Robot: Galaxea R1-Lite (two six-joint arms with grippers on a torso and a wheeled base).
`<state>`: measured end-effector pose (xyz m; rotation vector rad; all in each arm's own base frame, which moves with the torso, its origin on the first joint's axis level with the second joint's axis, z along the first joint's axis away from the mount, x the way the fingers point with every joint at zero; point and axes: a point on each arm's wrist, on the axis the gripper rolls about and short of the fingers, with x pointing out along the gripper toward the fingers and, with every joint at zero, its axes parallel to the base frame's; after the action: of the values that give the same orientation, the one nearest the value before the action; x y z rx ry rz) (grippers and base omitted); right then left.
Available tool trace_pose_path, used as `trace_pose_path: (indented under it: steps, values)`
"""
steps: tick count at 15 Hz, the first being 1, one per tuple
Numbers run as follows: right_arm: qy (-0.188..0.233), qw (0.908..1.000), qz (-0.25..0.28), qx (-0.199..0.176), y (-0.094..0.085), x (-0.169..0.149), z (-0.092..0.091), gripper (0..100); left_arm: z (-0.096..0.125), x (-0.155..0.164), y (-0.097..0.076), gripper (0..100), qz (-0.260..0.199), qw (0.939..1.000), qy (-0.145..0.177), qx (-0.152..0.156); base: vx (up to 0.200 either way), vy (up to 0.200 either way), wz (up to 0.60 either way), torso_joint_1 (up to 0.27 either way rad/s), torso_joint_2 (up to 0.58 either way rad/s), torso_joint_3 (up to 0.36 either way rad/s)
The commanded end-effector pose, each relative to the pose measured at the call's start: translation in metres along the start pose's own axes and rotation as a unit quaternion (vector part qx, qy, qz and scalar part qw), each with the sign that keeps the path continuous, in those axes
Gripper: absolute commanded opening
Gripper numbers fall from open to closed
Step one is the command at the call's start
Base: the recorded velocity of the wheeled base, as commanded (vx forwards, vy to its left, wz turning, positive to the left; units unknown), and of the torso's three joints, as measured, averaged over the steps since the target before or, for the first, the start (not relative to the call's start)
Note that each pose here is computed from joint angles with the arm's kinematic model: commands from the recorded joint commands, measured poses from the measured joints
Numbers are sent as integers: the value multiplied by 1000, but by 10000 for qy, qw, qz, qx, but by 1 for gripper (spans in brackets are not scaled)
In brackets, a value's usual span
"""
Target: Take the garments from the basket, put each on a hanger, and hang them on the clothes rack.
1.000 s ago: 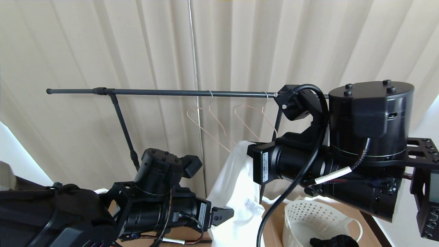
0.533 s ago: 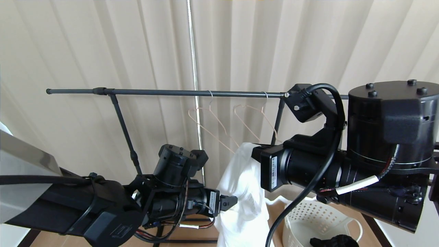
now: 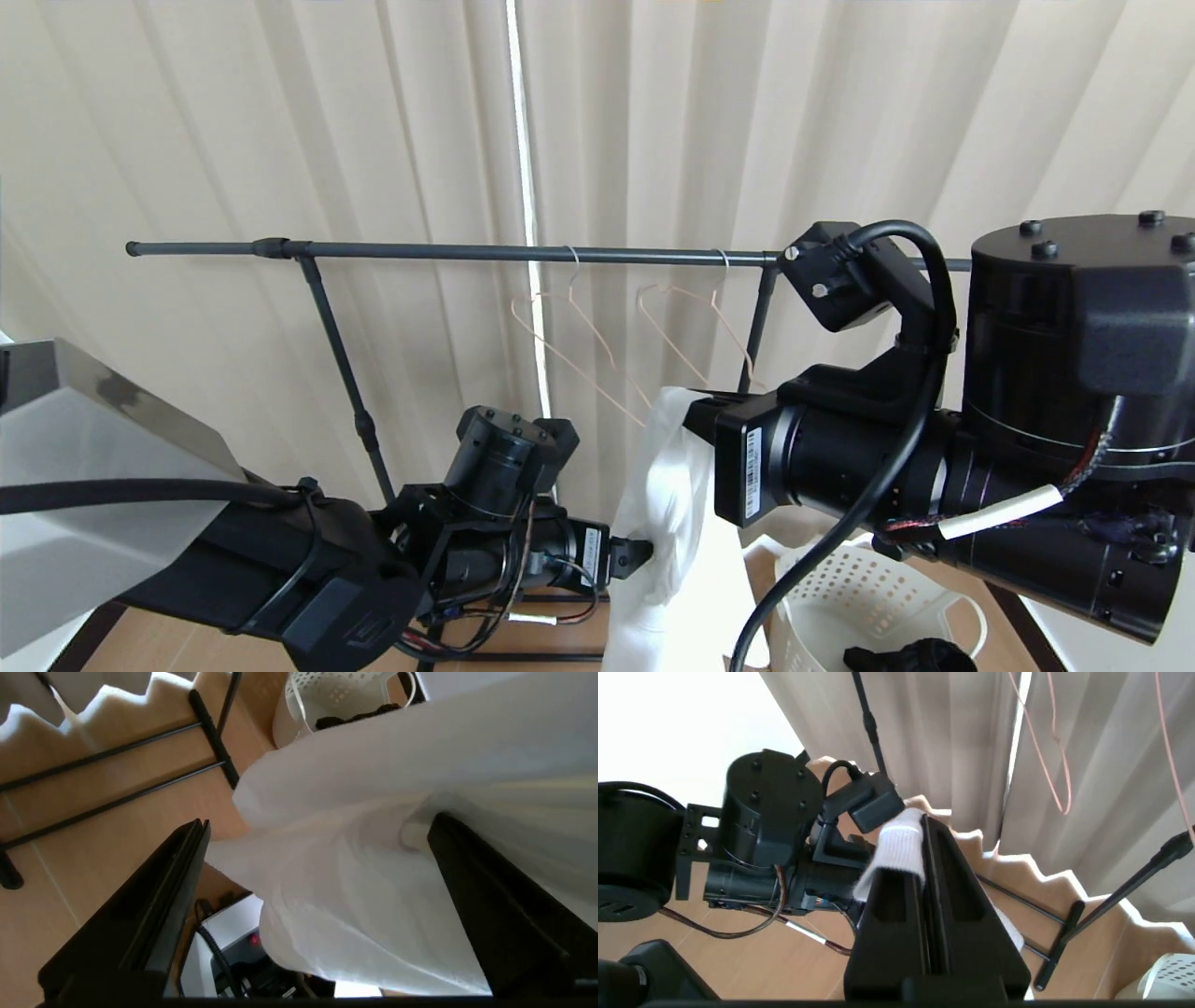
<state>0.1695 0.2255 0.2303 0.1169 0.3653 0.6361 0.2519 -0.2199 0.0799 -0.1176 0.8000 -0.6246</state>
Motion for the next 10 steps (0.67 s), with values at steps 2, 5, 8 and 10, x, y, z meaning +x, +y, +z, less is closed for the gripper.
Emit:
trace_pose_path:
  steps: [2, 5, 8, 10]
  values:
    - [-17, 10000, 8, -1, 0, -1, 1, 0, -6, 4, 1, 100, 93, 9999, 75, 15, 0, 0, 0, 0, 0, 0]
    - [-15, 10000, 15, -11, 1, 0, 1, 0, -13, 3, 4, 100, 172, 9997, 200, 0, 0, 0, 0, 0, 0, 0]
    - [-73, 10000, -5, -24, -1, -2, 4, 0, -18, 5, 8, 100, 238, 9993, 296, -10, 0, 0, 0, 0, 0, 0]
    - [-120, 9999, -14, -60, -3, -5, 6, 0, -19, 4, 8, 100, 269, 9992, 293, -9, 0, 0, 0, 0, 0, 0]
